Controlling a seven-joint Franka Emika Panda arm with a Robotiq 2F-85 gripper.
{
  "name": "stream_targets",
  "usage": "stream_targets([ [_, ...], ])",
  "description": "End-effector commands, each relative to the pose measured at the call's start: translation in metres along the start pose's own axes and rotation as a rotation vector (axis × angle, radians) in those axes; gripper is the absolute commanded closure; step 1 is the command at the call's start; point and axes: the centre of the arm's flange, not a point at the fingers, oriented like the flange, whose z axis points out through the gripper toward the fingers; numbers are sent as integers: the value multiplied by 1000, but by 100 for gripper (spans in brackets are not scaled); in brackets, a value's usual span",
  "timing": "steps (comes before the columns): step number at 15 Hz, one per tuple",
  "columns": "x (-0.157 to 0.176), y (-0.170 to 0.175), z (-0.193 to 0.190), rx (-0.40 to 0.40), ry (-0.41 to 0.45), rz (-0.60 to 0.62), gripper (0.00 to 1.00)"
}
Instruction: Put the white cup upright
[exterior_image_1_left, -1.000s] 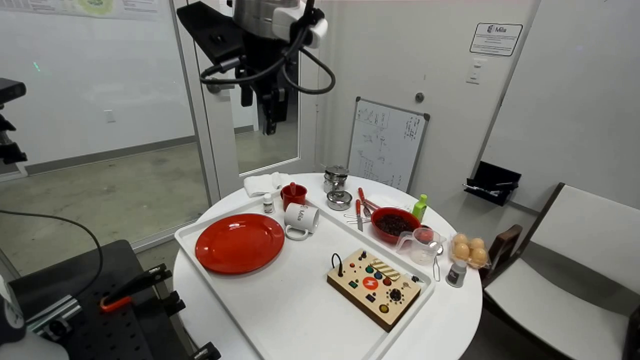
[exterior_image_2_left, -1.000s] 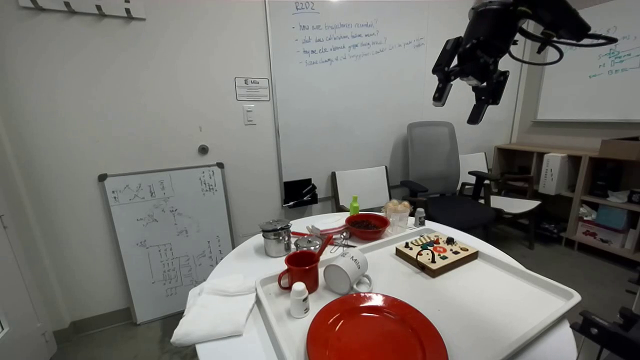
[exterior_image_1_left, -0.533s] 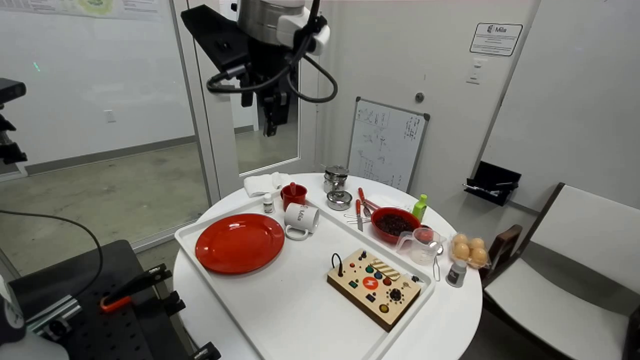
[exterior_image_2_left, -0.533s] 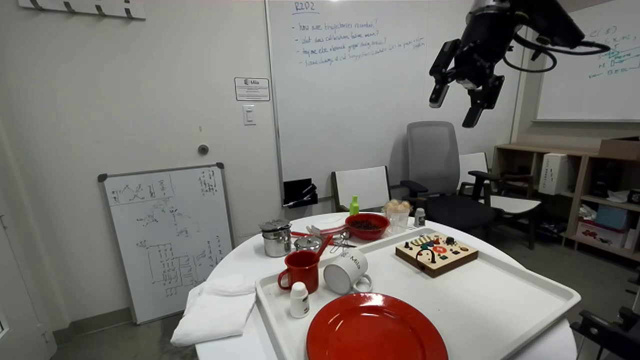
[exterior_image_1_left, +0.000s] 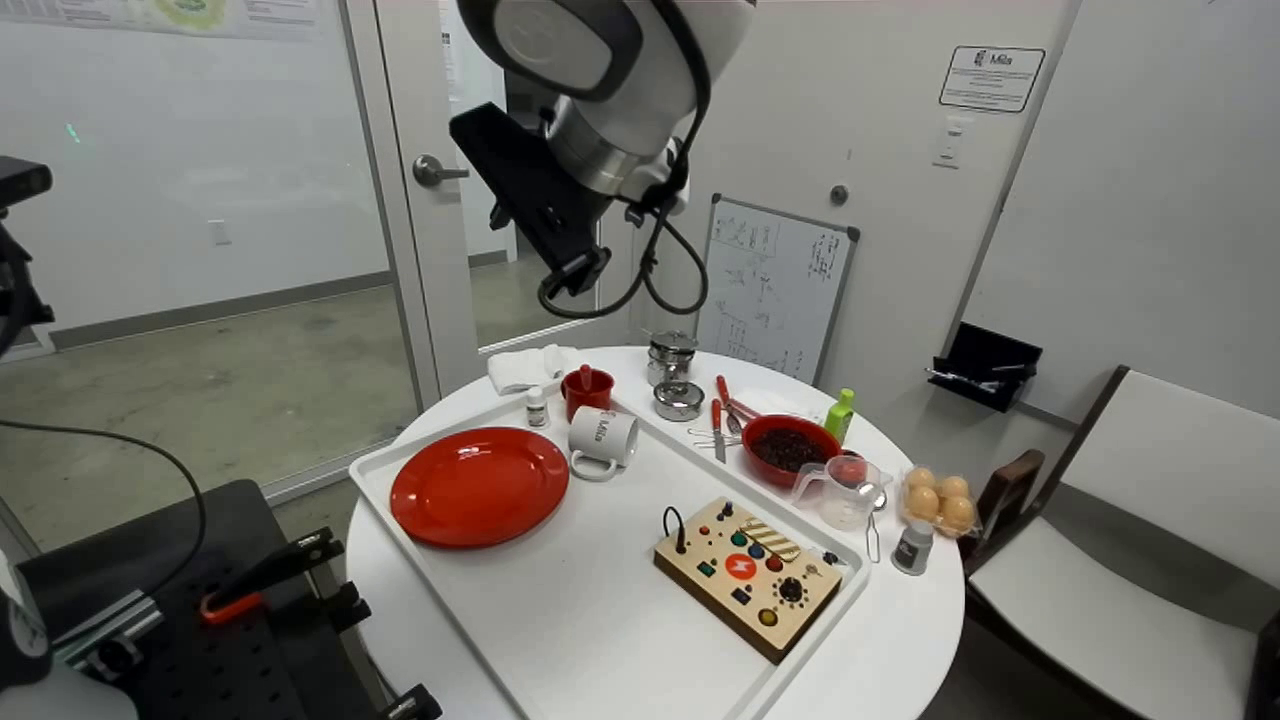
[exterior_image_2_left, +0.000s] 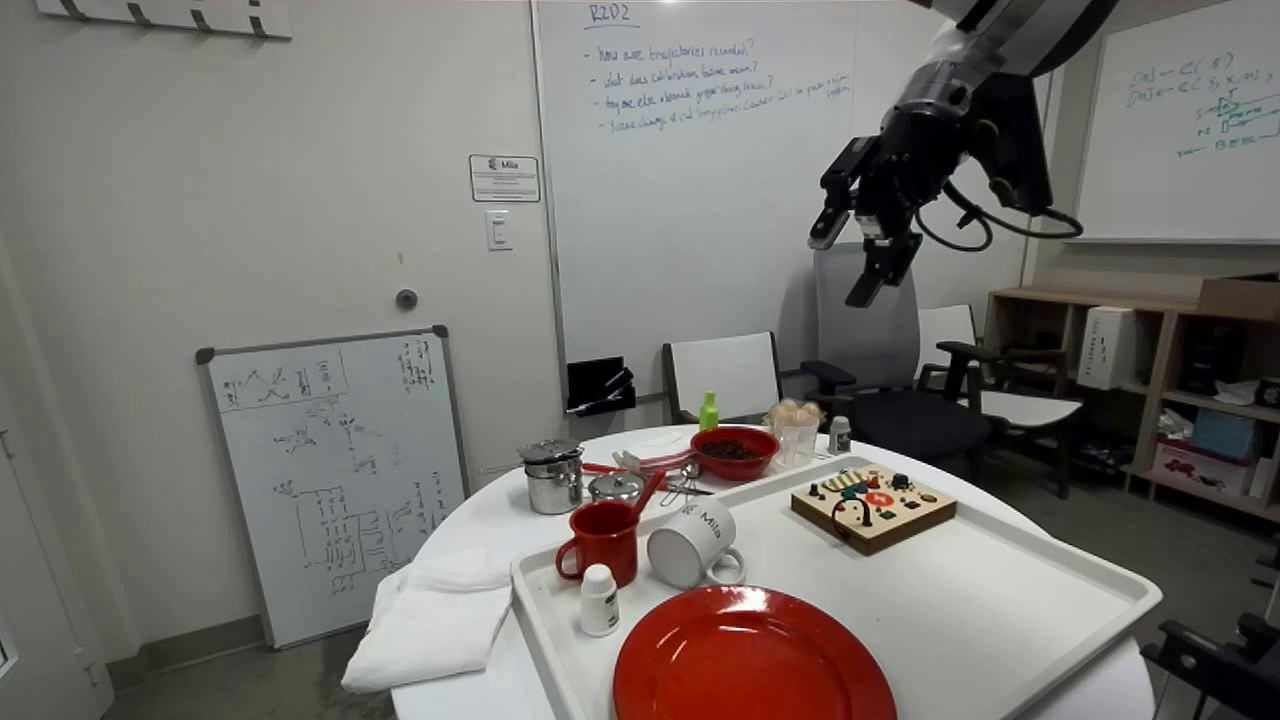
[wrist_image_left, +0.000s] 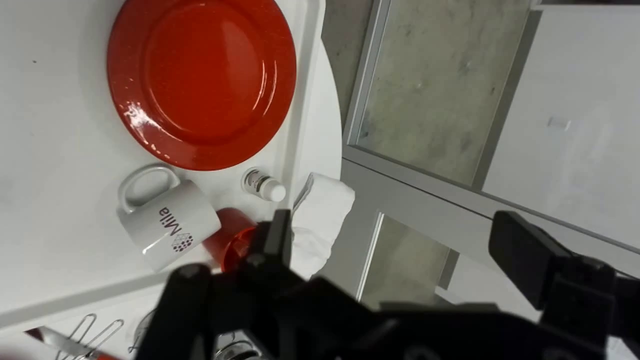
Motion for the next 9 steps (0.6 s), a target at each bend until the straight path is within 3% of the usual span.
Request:
stream_targets([
  [1,57,30,24,80,-97,-65,0],
  [7,108,52,63,84,-160,5,0],
  [8,78,45,59,65,-128,-17,0],
  [9,84,48,64,70,-135,-9,0],
])
